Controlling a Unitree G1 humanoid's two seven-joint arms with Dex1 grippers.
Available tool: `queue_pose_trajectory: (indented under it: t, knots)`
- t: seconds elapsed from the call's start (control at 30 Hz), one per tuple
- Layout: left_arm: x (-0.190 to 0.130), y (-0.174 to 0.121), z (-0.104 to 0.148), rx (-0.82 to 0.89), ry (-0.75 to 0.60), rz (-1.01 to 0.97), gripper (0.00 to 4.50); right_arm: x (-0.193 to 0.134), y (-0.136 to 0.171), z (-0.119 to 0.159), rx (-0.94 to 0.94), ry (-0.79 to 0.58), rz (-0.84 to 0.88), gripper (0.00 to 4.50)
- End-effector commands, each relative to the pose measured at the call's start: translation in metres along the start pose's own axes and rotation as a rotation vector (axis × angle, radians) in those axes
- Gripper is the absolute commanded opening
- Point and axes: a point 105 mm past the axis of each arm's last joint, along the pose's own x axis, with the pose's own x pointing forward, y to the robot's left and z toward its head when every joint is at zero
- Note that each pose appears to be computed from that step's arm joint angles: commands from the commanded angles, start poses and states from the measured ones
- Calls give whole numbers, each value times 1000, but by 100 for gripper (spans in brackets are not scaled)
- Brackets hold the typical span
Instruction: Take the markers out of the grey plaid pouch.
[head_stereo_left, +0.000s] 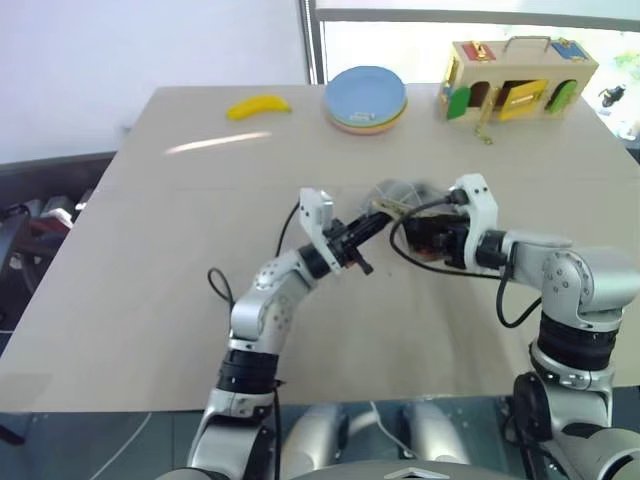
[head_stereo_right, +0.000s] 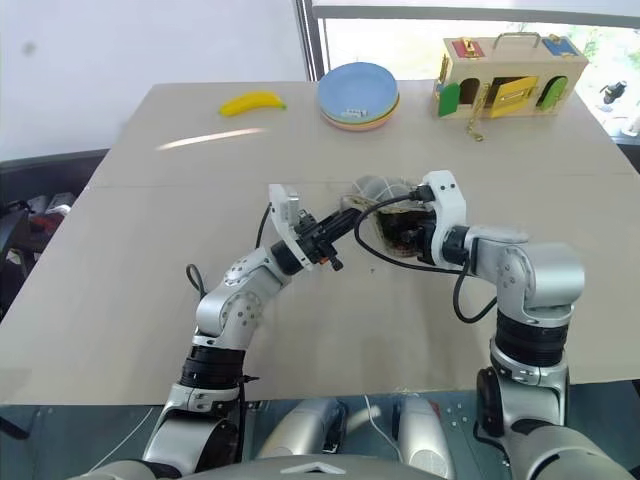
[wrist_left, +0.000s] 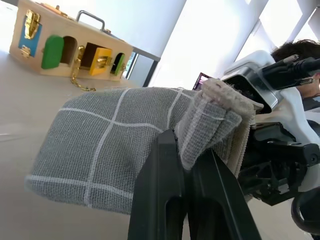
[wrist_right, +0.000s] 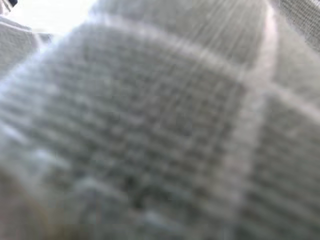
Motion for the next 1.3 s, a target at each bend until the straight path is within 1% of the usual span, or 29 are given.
queue_pose_trajectory:
  t: [0.03,0.1,0.13,0.2,0.27,0.3,0.43,0.5,0.63,0.73,0.83,0.97,1.17,1.3]
  knots:
    - [2,-13,-5,-15,9,-54,0,-20,-19,30,-147,-117,-158,46]
    - [2,-13,-5,-16,10,-53,0,-20,-19,26,-311,-79,-175,46]
    - [2,-13,-5,-16,10,-53,0,-21,-18,22,-423,-54,-171,46]
    - [2,-12,-5,-16,7,-46,0,-22,-14,9,-735,29,-137,46]
    - [3,-11,-4,-12,4,-37,0,-23,-15,-7,-960,102,-83,46]
    - [3,-10,-3,-10,4,-35,0,-23,-15,-12,-1029,126,-51,46]
    - [7,-9,3,-16,-20,-23,0,-26,-19,-25,-1200,185,21,46]
    - [9,-7,8,-27,-43,-8,0,-25,-20,-27,-1274,187,41,46]
    - [12,-2,18,-49,-83,23,0,-24,-27,-31,-1481,219,46,46]
    - [14,1,22,-62,-103,41,0,-24,-35,-36,-1601,255,41,46]
    - [16,5,27,-77,-125,59,0,-25,-40,-38,-1641,273,41,46]
    - [16,5,27,-75,-125,58,0,-25,-39,-29,-1623,219,-3,46]
    - [1,4,9,6,-26,42,0,-37,-33,1,-1389,66,-50,46]
    - [-7,8,6,53,2,48,0,-56,-20,16,-1120,-36,17,46]
